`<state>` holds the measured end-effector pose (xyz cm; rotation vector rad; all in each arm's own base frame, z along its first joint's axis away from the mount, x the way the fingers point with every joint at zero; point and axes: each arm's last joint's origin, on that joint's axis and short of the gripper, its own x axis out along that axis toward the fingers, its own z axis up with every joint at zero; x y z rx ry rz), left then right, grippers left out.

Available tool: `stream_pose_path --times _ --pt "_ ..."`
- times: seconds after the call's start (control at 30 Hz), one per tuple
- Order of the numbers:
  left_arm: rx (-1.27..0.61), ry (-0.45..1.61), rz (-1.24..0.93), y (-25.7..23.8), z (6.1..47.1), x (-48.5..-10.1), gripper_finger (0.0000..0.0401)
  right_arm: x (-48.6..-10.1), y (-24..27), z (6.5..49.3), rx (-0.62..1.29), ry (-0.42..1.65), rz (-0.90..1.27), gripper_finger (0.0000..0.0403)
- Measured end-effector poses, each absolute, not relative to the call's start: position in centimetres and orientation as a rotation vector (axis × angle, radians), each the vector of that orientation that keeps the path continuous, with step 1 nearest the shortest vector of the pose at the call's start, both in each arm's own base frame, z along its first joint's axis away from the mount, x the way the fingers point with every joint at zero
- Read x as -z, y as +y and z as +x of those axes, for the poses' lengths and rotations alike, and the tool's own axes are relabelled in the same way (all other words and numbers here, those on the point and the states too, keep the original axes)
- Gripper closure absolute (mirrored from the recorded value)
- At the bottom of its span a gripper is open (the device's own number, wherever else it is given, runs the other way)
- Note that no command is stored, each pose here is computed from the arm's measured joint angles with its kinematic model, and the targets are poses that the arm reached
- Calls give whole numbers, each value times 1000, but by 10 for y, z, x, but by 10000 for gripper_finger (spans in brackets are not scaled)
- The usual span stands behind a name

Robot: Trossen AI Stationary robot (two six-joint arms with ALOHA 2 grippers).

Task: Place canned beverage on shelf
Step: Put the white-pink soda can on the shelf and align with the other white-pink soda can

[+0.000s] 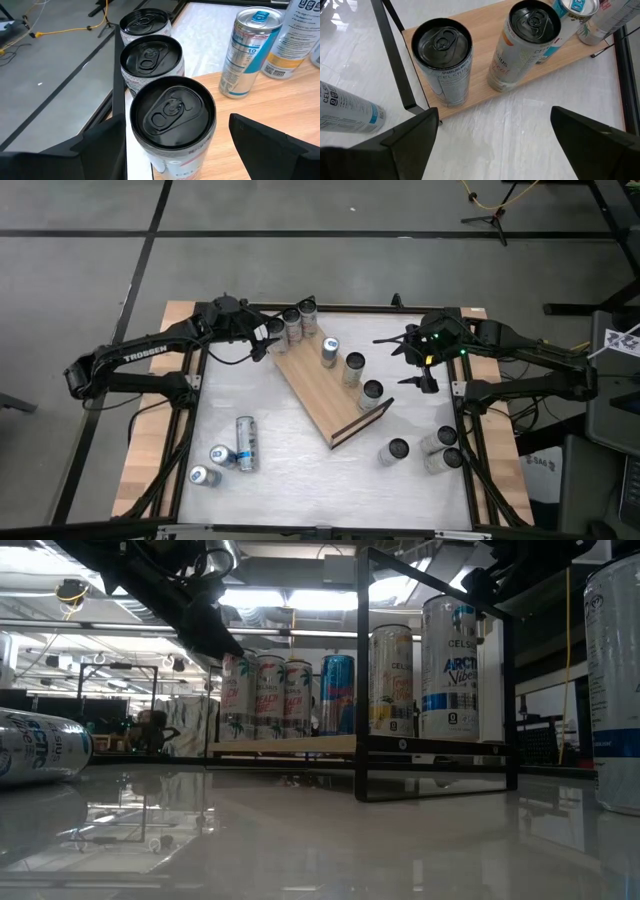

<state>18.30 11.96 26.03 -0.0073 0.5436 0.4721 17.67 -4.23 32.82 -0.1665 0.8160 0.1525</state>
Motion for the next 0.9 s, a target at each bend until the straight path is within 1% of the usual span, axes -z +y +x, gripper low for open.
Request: stream_pose_path --times 0.37,0.67,0.9 --pt "-483 545 -9 115 186 -260 58 -328 -42 177 -153 816 -167 24" --pt "-491 545 -11 112 188 -260 118 -328 -42 177 -153 816 -166 24" --pt "-543 536 -49 113 187 -261 153 -328 -42 177 -153 816 -166 24"
